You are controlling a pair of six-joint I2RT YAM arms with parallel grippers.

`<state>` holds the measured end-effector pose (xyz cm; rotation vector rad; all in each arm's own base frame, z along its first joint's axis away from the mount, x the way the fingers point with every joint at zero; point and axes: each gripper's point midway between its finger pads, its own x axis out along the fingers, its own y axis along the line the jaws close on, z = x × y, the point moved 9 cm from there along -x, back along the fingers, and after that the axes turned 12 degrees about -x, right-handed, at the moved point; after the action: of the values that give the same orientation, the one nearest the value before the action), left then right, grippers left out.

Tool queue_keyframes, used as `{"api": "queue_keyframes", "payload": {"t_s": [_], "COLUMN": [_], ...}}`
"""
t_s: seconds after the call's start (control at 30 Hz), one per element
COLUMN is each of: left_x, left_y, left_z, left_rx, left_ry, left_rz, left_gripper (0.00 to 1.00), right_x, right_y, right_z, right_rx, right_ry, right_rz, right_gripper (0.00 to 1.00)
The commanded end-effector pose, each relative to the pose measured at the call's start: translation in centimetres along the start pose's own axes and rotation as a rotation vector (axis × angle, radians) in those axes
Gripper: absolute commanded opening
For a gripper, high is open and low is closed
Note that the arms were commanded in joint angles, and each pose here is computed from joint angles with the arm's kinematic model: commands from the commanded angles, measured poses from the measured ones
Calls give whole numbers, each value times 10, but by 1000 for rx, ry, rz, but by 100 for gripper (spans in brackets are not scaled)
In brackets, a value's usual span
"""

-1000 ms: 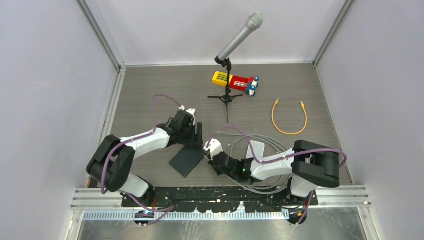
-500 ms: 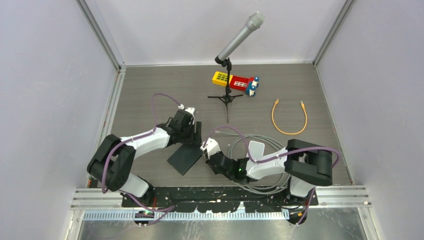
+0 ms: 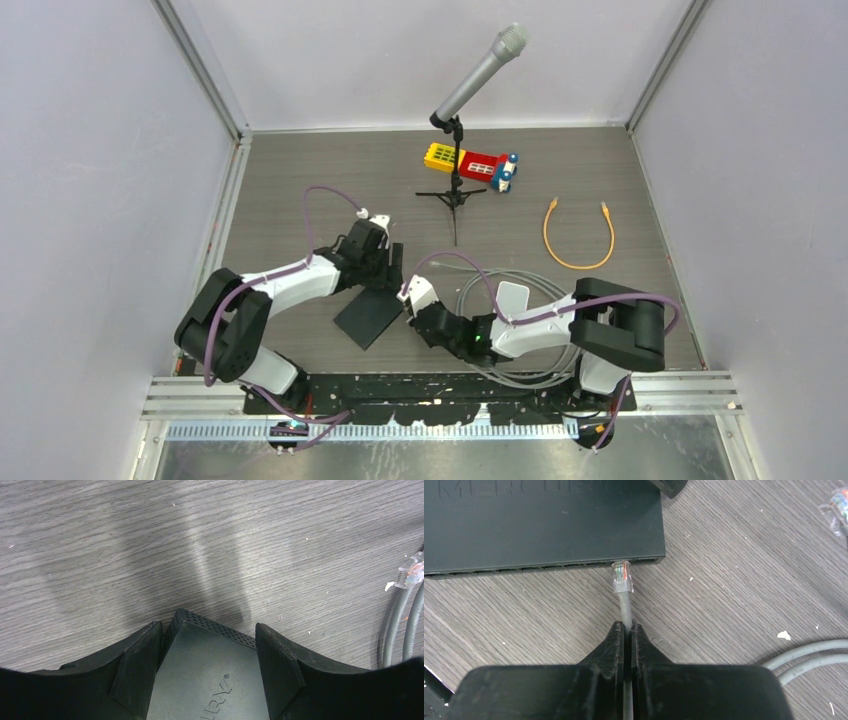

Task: Insert the plug into the switch port
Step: Insert the connector into the switch port.

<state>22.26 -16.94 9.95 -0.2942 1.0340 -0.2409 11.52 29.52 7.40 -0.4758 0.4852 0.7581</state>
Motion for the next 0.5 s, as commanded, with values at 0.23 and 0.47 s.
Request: {"api": "queue_keyframes", "payload": {"t_s": [0.23, 0.47], "left_x": [4, 3], "left_y": [0, -2], "left_z": [-27, -27], "left_rx": [-8, -5], "left_ry": [137, 139], "left_rz": [-36, -44], "left_gripper": [69, 69], "right_x": [-6, 6], "right_y": [-5, 2], "right_z": [51, 47], "right_rx": [102, 118], "right_ry": [-181, -165], "right_rz": [-31, -34], "right_gripper": [1, 1]}}
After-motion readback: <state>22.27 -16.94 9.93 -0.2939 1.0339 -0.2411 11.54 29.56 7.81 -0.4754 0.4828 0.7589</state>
